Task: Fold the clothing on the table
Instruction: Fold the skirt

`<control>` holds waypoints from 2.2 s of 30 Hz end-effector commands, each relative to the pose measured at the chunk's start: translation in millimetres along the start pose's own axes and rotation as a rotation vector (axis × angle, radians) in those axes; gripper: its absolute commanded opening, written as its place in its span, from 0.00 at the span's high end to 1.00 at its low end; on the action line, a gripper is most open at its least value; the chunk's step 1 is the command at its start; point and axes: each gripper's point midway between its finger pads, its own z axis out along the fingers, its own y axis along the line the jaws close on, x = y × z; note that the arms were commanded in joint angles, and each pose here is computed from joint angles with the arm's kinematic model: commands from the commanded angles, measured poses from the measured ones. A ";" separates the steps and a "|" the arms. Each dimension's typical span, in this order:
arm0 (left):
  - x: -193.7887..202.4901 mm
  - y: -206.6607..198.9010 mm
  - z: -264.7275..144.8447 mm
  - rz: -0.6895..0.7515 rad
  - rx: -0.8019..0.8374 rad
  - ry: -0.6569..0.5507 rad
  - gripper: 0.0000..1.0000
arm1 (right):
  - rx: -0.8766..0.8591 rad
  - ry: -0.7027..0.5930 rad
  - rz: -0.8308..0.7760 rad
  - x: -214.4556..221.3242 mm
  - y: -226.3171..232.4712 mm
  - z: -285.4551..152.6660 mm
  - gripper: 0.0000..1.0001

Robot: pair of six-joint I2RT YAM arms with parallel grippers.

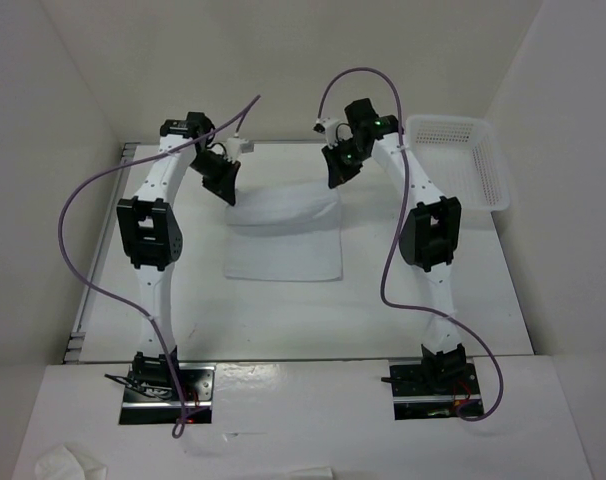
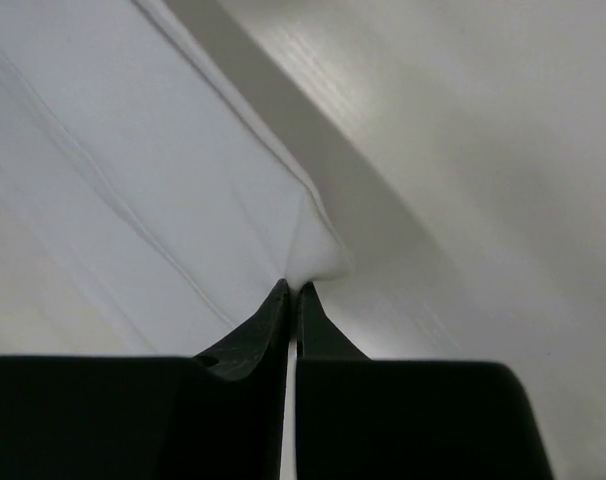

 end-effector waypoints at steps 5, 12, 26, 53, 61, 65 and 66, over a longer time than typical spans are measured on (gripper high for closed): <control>28.9 -26.7 -28.1 0.157 0.014 0.050 1.00 | -0.162 0.098 -0.113 18.5 65.4 -36.7 1.00; 48.8 -34.9 -35.6 0.206 0.011 0.091 1.00 | -0.227 0.213 -0.234 52.7 114.7 -31.0 1.00; 93.5 -55.8 -53.7 0.284 0.018 0.153 0.13 | -0.205 0.316 -0.284 99.2 128.9 -38.5 0.34; 147.9 3.7 -169.9 -0.343 -0.341 -0.233 0.08 | -0.316 0.162 -0.385 21.6 197.6 75.3 0.31; 155.4 -2.0 -166.2 -0.357 -0.344 -0.226 0.08 | -0.280 0.166 -0.390 22.1 182.3 94.4 0.33; 159.6 -3.2 -161.3 -0.367 -0.333 -0.215 0.08 | -0.269 0.173 -0.401 22.6 172.5 104.9 0.36; 159.6 -0.5 -162.2 -0.364 -0.346 -0.215 0.08 | -0.271 0.182 -0.398 24.5 172.0 107.3 0.38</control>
